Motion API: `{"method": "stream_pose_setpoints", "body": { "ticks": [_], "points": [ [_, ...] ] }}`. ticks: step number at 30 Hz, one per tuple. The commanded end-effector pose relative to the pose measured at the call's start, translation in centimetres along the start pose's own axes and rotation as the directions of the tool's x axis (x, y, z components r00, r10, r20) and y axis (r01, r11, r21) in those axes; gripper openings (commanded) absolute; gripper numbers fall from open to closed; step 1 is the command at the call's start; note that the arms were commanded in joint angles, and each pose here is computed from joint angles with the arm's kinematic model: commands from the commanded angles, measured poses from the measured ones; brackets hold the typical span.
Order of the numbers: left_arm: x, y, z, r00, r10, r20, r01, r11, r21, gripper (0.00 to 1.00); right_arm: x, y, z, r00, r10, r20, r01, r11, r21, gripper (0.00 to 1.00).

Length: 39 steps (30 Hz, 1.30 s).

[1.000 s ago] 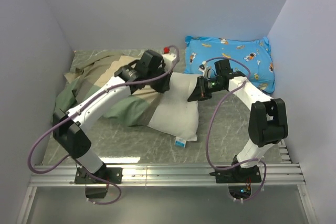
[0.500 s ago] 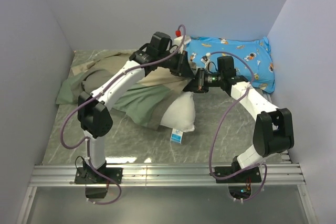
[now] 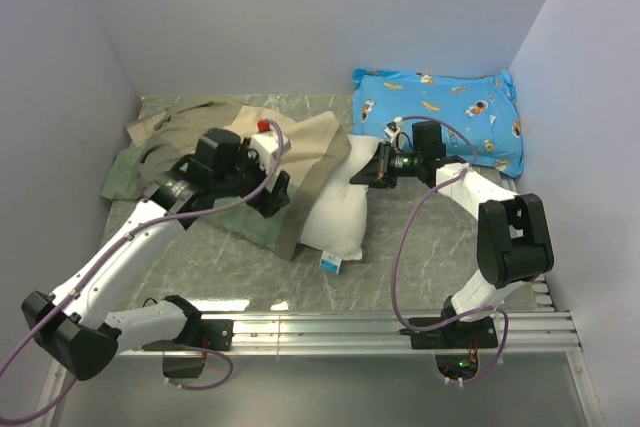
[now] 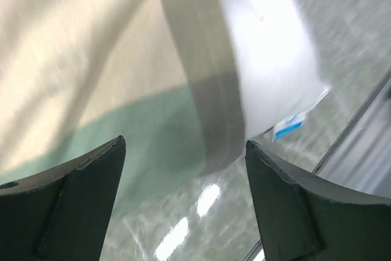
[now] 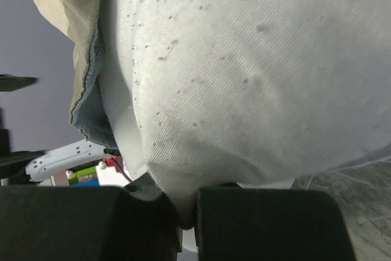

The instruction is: Put the pillow into the pillowcase

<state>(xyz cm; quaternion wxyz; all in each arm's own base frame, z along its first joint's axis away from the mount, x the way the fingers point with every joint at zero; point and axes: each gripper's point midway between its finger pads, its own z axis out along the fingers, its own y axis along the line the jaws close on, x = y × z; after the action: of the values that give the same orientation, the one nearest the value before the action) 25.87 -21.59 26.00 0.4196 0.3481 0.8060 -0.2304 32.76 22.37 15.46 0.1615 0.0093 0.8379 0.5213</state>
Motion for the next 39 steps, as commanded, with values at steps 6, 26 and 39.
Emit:
{"method": "stream_pose_setpoints", "body": {
  "ticks": [6,26,39],
  "points": [
    [9.3,0.8,5.5,0.959,0.012,-0.285,-0.041,0.994,-0.098,0.70,-0.2,1.4,-0.3,1.000,-0.019,0.004,0.020,0.998,-0.057,0.00],
    [-3.9,-14.3,7.5,0.999,0.030,-0.046,0.002,0.809,0.587,0.13,1.8,2.4,0.5,0.999,-0.033,-0.005,0.033,0.998,-0.059,0.00],
    [-6.3,4.4,5.1,0.983,-0.180,0.023,0.181,0.980,-0.078,0.72,3.9,2.1,0.3,0.985,-0.169,-0.024,0.168,0.985,-0.041,0.00]
  ]
}}
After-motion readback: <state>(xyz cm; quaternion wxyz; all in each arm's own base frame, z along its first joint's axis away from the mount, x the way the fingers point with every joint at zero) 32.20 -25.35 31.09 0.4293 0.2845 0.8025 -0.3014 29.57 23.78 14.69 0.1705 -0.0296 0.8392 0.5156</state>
